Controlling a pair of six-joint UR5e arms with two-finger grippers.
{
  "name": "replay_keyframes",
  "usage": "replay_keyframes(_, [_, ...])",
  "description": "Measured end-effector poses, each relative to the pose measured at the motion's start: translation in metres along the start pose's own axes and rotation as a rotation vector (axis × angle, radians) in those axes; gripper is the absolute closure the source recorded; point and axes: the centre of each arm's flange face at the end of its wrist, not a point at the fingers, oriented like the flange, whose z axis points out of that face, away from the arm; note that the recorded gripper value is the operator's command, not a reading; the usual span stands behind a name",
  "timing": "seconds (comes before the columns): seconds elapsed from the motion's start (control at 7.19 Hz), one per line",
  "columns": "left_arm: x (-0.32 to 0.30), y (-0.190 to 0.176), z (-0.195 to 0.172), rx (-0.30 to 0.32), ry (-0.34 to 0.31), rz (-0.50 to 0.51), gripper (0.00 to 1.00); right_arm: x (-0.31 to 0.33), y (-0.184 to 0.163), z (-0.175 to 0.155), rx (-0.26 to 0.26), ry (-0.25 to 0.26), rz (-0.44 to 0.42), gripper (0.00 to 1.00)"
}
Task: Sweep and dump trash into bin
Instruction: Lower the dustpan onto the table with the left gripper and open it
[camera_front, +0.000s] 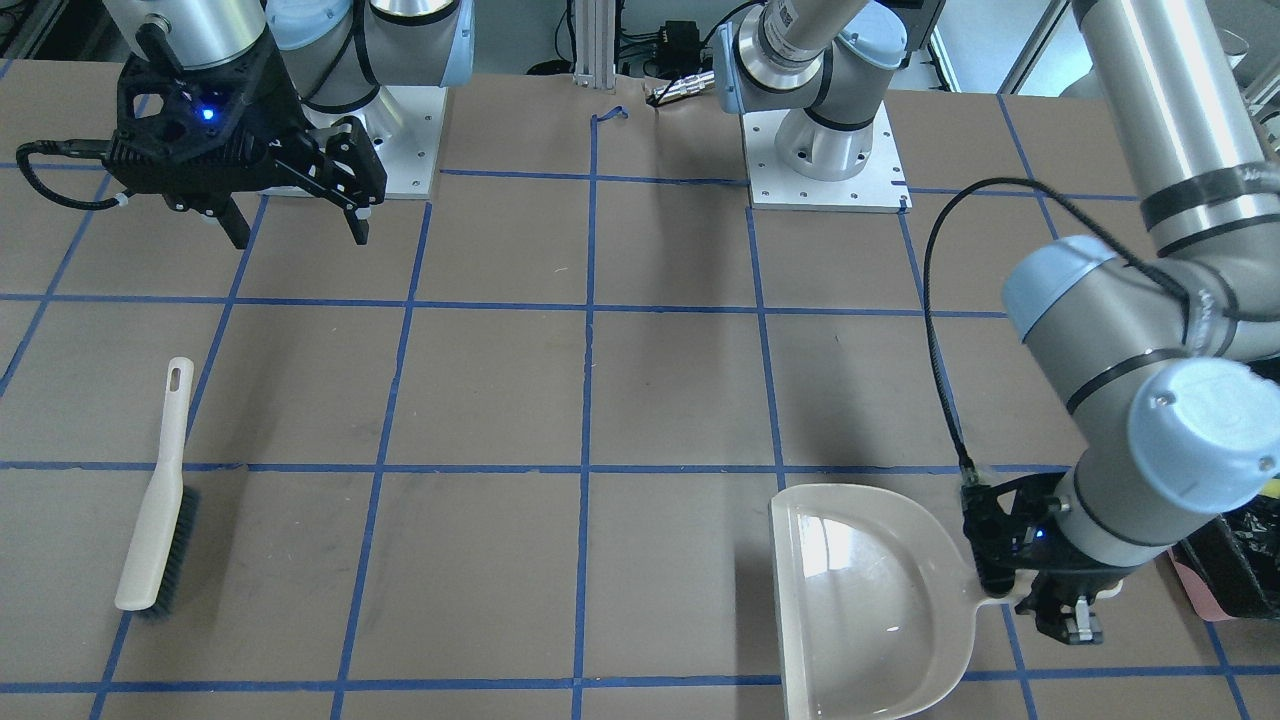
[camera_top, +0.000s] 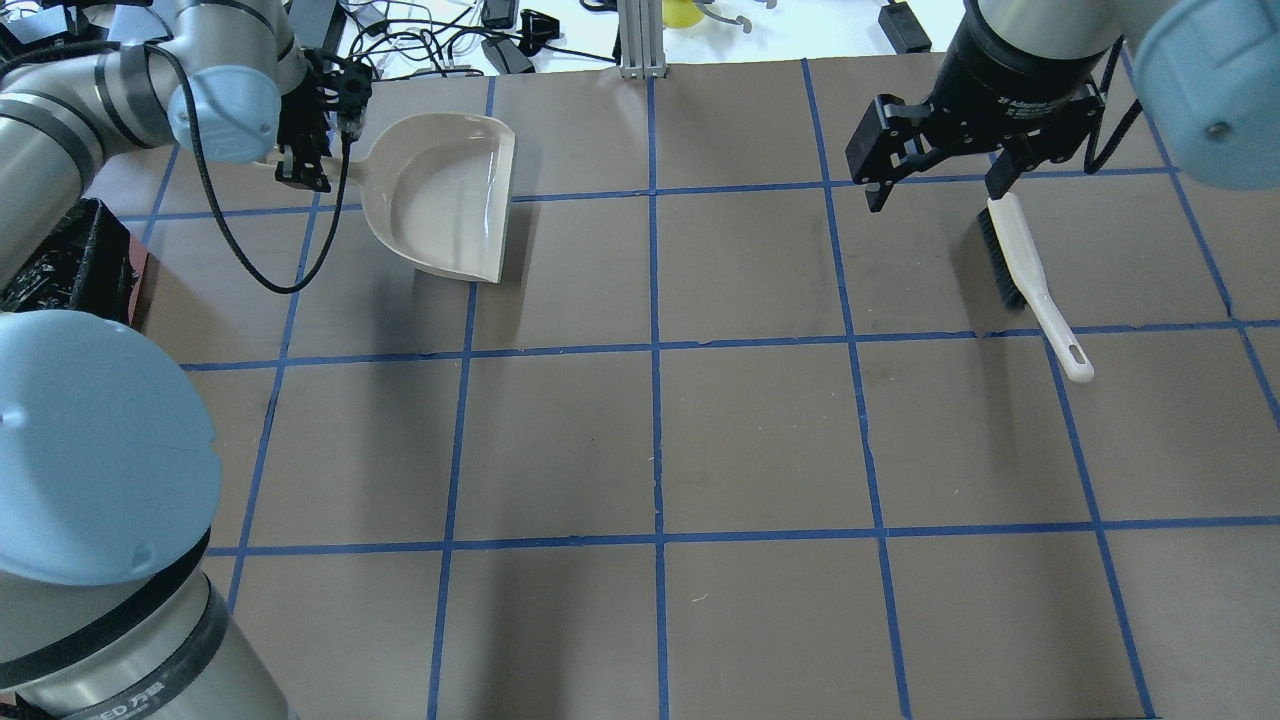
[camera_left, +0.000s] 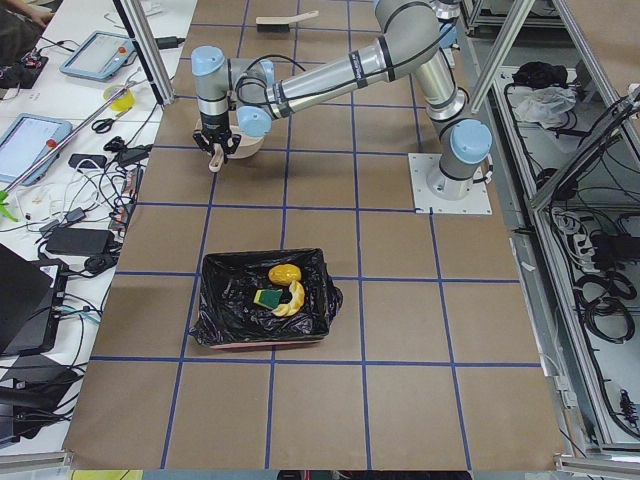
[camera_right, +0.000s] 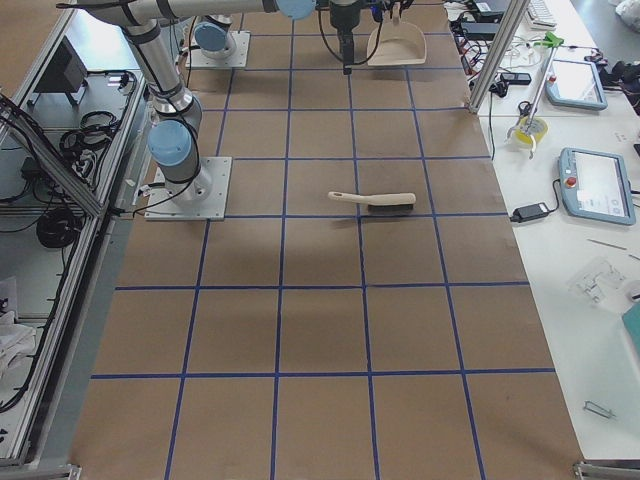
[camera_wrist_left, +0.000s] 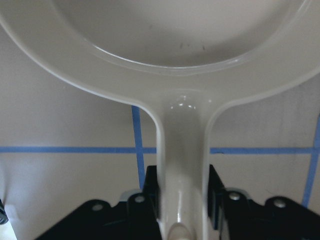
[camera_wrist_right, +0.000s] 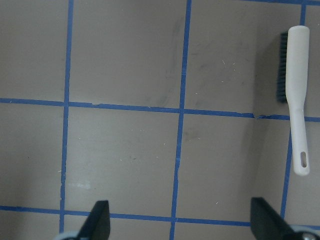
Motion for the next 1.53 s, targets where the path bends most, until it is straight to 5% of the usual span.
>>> replay_keyframes(0.42, [0.005,-0.024,0.013,-0.086,0.033,-0.015,1.00,0.000,0.001,0.002,-0.002,-0.001,-0.001,0.00])
replay_keyframes(0.83, [0.022,-0.029,0.010,-0.093,0.081,-0.077,1.00,0.000,-0.002,0.007,0.005,-0.001,0.001,0.00])
replay_keyframes(1.11, [0.028,-0.029,0.011,-0.096,0.095,-0.074,0.77,0.000,-0.001,0.013,-0.001,-0.001,-0.002,0.00])
replay_keyframes(1.39, [0.030,-0.028,0.013,-0.097,0.100,-0.080,0.66,0.000,0.000,0.018,-0.008,0.002,-0.003,0.00])
replay_keyframes(1.53, [0.031,-0.026,0.013,-0.098,0.101,-0.079,0.41,0.000,0.001,0.017,-0.004,0.002,-0.004,0.00])
